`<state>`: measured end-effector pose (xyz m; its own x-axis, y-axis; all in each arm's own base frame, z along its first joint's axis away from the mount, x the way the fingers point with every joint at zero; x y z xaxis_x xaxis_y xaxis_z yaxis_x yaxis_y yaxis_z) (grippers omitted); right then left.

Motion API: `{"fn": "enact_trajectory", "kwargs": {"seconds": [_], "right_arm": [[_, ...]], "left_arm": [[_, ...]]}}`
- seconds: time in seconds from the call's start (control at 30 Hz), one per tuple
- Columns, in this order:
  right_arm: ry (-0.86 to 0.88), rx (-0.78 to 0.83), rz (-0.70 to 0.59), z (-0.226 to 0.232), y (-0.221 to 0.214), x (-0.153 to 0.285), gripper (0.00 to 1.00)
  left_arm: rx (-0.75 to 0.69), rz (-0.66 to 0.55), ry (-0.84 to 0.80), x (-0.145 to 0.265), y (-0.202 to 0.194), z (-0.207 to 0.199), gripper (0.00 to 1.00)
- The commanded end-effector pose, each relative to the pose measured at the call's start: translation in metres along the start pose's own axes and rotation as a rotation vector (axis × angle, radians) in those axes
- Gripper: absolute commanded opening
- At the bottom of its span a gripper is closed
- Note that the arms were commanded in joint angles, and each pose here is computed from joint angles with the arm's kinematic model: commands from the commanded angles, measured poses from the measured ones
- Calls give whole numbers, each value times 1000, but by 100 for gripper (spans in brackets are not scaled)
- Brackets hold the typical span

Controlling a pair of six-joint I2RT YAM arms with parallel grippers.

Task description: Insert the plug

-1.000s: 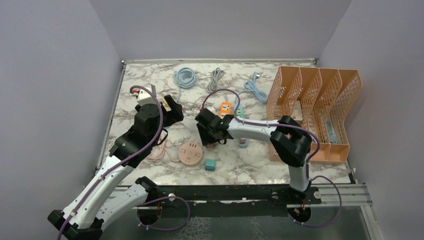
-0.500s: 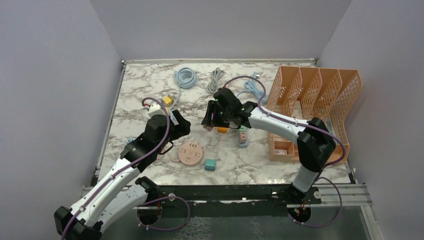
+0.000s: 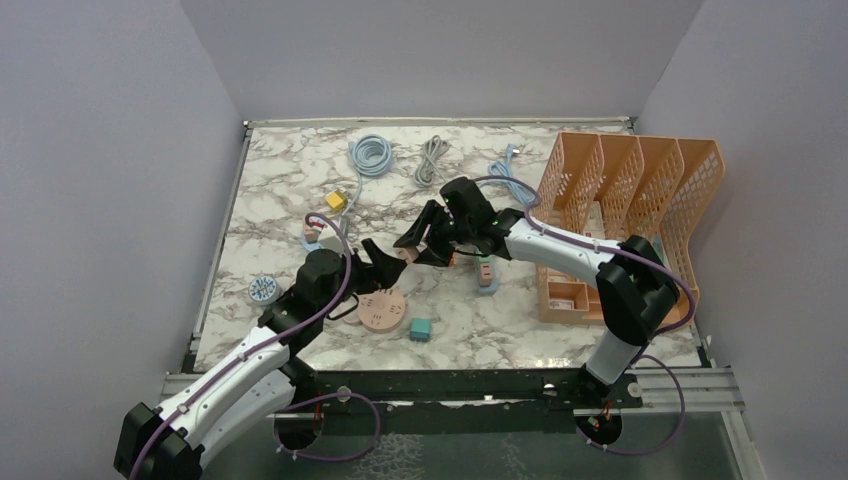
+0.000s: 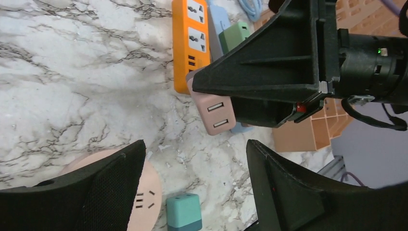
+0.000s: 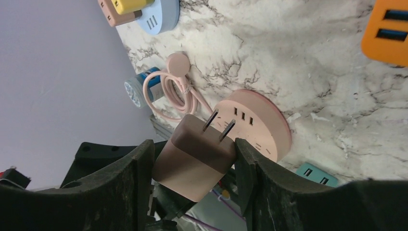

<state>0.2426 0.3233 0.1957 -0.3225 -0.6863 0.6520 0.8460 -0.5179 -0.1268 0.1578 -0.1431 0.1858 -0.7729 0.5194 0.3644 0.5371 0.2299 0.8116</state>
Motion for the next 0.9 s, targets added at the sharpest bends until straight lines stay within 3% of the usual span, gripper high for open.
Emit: {"fn": "enact_trajectory", "kwargs": {"seconds": [0.0, 0.27, 0.57, 0.63, 0.73, 0.83, 0.87], "right_arm": [[90, -82, 82, 18, -10, 10, 39], [107, -89, 146, 21, -14, 9, 39], [112, -74, 169, 26, -19, 5, 40], [117, -64, 190, 27, -20, 3, 41], [98, -44, 205, 25, -20, -1, 45], [88, -16, 180, 22, -18, -1, 57], [76, -6, 158, 21, -16, 0, 65]], "left_arm": [[90, -130, -127, -3, 13, -14, 79], [213, -140, -118, -14, 18, -18, 73], [258, -73, -33, -27, 16, -15, 51], [252, -70, -19, -28, 17, -14, 43], [232, -65, -1, -26, 20, -14, 21], [180, -42, 40, -21, 20, -11, 1], [165, -28, 63, -19, 19, -9, 0]]}}
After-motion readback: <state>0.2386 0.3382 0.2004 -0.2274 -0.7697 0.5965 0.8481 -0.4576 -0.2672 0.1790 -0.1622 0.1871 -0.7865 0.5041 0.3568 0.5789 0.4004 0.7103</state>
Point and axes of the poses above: each gripper's point midway between its finger pads, its own x axis back along the fingers, its own z axis along the line the jaws close on, y = z × x, the point moved 9 cm from there along x, back along the fingers, and after that the axes turned 15 degrees about -x, right-handed, at the moved point
